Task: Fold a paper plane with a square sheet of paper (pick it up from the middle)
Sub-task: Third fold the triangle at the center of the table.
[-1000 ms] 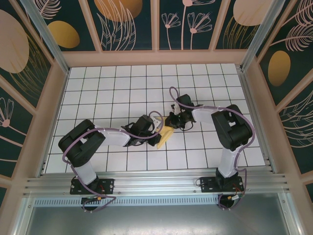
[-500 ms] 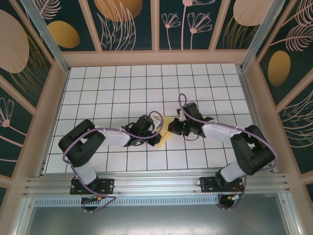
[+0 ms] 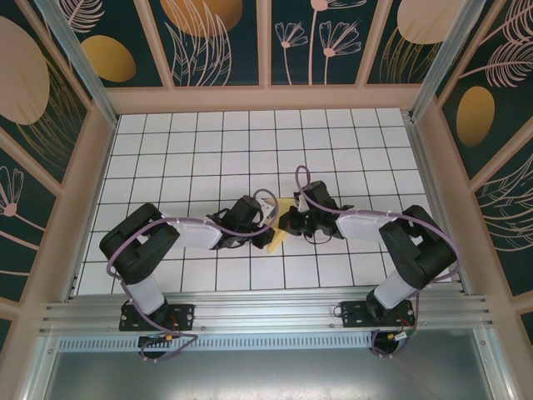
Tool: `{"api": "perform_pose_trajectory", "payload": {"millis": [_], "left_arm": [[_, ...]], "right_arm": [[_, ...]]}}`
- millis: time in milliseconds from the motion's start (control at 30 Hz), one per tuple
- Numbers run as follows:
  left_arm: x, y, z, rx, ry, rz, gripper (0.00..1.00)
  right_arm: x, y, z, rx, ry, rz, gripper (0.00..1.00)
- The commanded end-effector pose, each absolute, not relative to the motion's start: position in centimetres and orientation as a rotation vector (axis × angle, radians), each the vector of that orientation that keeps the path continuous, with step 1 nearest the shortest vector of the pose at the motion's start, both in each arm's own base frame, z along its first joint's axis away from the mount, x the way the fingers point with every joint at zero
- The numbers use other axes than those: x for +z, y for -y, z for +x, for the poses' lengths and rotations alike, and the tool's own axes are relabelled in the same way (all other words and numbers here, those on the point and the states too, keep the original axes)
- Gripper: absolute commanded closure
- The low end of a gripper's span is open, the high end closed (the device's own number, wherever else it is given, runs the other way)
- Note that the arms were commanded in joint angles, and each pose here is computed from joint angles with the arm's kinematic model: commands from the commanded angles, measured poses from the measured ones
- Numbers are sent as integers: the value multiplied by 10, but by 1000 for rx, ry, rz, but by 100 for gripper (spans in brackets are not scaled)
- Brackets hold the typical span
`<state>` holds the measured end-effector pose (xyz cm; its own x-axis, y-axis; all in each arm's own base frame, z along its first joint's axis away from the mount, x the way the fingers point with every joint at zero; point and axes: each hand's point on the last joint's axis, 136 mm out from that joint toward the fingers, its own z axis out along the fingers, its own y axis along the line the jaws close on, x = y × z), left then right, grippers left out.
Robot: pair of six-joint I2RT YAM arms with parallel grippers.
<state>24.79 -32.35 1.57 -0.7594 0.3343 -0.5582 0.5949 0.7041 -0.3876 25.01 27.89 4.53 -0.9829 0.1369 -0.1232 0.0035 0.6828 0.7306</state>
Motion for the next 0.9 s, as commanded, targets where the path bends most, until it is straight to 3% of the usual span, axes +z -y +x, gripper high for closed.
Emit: {"api": "perform_pose_trajectory", "payload": {"millis": [0,400,633,867], "left_arm": [[5,319,246,-758,-2495,729,88],[0,318,244,-747,-2513,740,88],[-4,314,243,-721,-2530,746,89],[-2,315,244,-725,-2525,744,89]], "right_arm": [[34,-278,246,1195,-2741,132,97],[6,-267,240,1109,-2813,189,96],[46,-265,254,1170,-2688,171,93],[40,-257,255,1189,-2693,183,94]]}}
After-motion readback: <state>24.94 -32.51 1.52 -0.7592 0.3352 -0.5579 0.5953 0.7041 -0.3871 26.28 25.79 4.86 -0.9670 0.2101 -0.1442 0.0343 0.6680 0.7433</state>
